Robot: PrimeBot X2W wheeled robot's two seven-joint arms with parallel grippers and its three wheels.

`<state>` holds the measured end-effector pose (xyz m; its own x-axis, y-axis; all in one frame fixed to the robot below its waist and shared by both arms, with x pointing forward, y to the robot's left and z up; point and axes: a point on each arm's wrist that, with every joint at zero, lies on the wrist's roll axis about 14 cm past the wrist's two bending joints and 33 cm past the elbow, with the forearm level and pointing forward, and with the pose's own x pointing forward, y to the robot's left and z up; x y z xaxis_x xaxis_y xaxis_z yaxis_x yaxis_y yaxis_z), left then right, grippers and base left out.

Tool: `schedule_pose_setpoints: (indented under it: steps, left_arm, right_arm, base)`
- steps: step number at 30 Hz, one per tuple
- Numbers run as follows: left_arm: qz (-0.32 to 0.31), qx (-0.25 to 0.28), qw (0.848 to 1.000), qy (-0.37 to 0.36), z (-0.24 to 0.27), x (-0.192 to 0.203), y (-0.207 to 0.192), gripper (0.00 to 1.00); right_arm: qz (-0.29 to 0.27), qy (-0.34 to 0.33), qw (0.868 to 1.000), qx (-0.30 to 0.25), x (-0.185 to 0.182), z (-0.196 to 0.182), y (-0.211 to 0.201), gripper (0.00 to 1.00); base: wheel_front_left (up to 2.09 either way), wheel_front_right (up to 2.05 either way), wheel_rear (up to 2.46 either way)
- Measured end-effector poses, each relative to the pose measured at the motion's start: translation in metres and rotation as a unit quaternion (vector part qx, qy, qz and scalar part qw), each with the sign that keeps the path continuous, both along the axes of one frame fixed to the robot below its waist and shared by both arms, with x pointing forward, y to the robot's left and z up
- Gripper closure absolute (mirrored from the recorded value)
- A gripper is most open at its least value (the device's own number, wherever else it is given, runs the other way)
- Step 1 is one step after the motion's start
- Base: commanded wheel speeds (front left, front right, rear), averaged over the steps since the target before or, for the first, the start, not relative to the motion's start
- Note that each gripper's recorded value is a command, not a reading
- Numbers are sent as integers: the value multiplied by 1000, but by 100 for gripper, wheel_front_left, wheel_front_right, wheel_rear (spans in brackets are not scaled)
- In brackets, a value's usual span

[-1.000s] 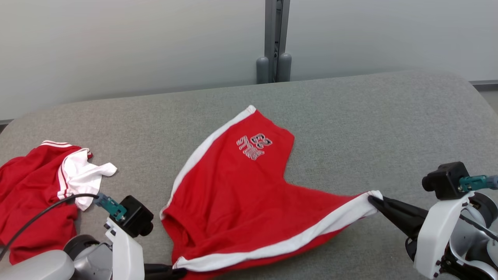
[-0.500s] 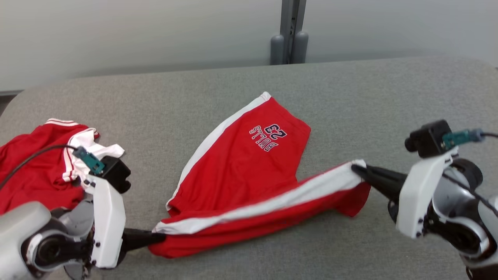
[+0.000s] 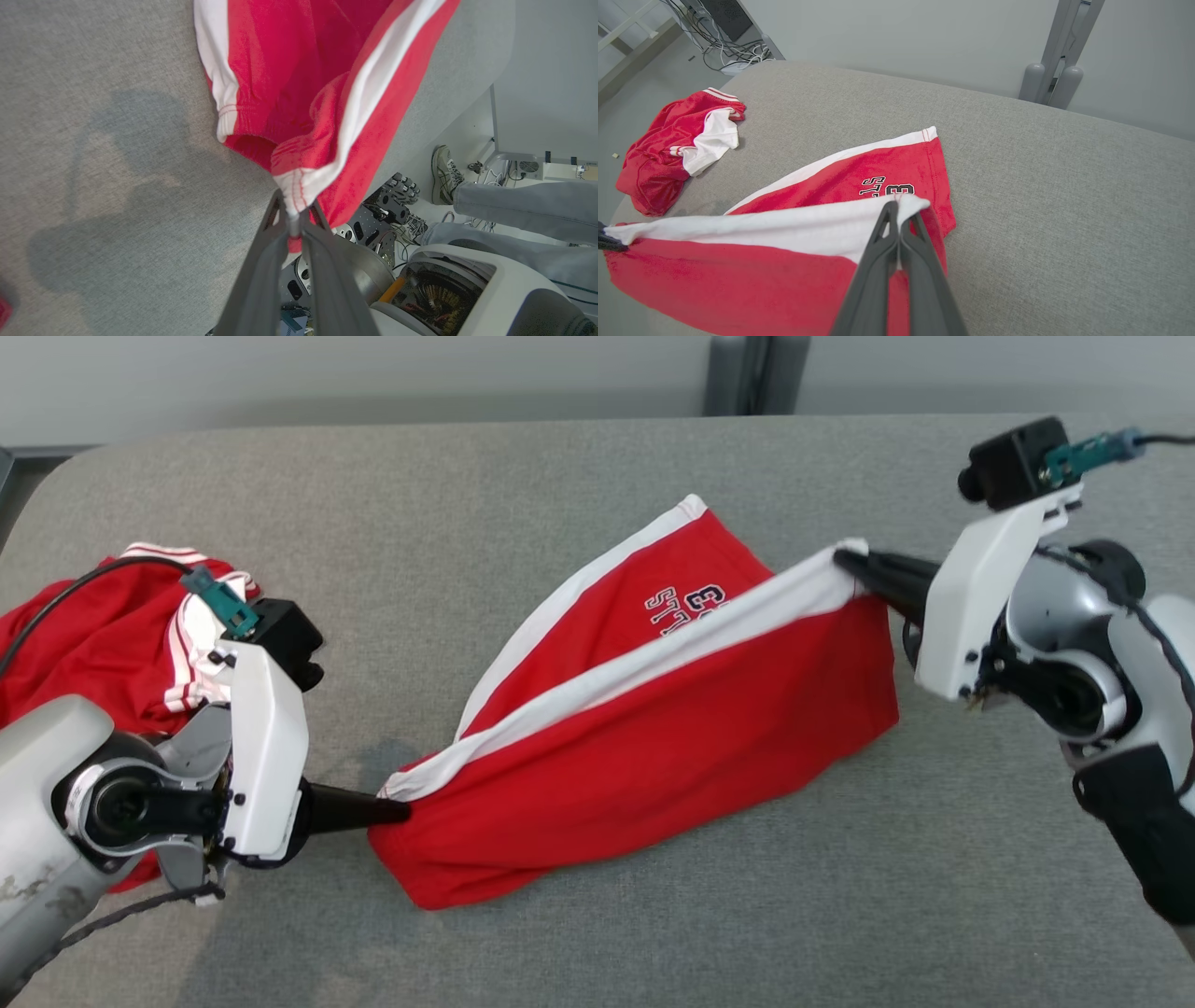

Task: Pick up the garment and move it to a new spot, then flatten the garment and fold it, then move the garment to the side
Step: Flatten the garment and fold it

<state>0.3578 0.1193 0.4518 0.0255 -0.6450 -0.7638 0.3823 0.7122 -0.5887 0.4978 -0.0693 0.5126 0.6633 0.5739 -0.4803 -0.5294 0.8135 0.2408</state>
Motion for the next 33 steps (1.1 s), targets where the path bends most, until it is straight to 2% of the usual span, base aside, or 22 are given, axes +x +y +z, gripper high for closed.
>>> schedule_pose_setpoints:
  steps: [6, 18, 25, 33]
  left_arm:
    - [10, -3, 1000, 12, -3, 16, 2, 100]
    - [30, 16, 999, 31, -27, 40, 19, 100]
    - [40, 16, 998, 39, -39, 49, 20, 100]
    - [49, 17, 998, 37, -49, 59, 21, 100]
  right_arm:
    - [1, -16, 1000, 4, 36, -2, 20, 100]
    - [1, 2, 1000, -18, 92, -33, 43, 100]
    - [3, 33, 999, -28, 102, -63, 56, 100]
    - [10, 34, 999, -32, 109, -77, 71, 100]
  base:
    - [0, 0, 0]
    - [0, 0, 0]
    - [0, 0, 0]
    - [0, 0, 0]
